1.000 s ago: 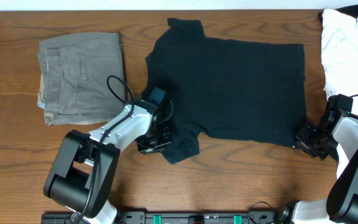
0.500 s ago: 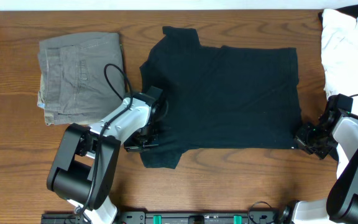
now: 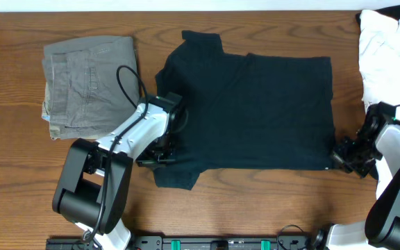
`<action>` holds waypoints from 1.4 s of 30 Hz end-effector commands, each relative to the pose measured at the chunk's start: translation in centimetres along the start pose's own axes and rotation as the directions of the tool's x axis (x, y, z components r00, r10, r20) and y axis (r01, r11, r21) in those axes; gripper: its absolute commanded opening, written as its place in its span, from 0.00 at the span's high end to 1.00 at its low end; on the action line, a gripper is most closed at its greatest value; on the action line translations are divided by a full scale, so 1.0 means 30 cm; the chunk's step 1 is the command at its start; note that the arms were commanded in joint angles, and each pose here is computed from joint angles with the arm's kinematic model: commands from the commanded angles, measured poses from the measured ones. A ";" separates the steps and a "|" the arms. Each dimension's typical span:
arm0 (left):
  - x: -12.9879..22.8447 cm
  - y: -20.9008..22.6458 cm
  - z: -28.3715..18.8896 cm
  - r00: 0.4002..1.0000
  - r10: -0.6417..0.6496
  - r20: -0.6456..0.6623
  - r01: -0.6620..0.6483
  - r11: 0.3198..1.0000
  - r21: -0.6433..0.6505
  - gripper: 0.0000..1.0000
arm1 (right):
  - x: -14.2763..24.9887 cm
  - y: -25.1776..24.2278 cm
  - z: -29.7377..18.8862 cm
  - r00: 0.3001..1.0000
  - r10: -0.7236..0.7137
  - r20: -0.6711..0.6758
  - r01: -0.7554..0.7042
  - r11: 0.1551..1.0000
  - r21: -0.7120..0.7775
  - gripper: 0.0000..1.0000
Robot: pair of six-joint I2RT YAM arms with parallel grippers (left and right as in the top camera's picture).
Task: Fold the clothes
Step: 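Lift both hem corners and fold them up toward the collar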
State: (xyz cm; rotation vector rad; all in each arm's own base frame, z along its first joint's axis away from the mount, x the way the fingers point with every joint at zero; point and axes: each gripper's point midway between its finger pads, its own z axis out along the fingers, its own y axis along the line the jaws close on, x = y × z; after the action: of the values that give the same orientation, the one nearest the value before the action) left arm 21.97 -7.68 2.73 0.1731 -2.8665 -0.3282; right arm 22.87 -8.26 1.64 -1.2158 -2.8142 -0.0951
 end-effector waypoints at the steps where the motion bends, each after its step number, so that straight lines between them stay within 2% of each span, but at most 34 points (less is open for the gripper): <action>1: -0.028 -0.009 -0.054 0.999 0.002 0.032 -0.002 1.000 0.019 0.94 | -0.046 0.024 -0.052 1.000 -0.003 0.031 0.003 1.000 -0.006 0.99; 4: -0.026 -0.039 -0.083 0.999 0.027 0.020 -0.028 0.997 0.070 0.94 | -0.054 0.031 -0.089 1.000 -0.003 0.029 0.003 1.000 -0.005 0.99; 22: -0.083 -0.059 -0.220 0.995 0.024 0.092 -0.034 0.993 0.111 0.94 | -0.089 0.118 -0.189 0.998 -0.012 0.069 0.016 0.999 -0.051 0.99; 42: -0.235 -0.084 -0.418 0.958 -0.021 0.285 -0.042 0.976 0.213 0.94 | -0.188 0.212 -0.222 0.979 0.034 0.200 -0.008 0.991 -0.132 0.99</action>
State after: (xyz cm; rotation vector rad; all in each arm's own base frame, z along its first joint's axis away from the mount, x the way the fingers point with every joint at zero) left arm 31.51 -11.83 11.52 0.1756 -3.1523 -0.0498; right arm 30.47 -8.73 7.34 -1.3284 -2.9913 -0.1516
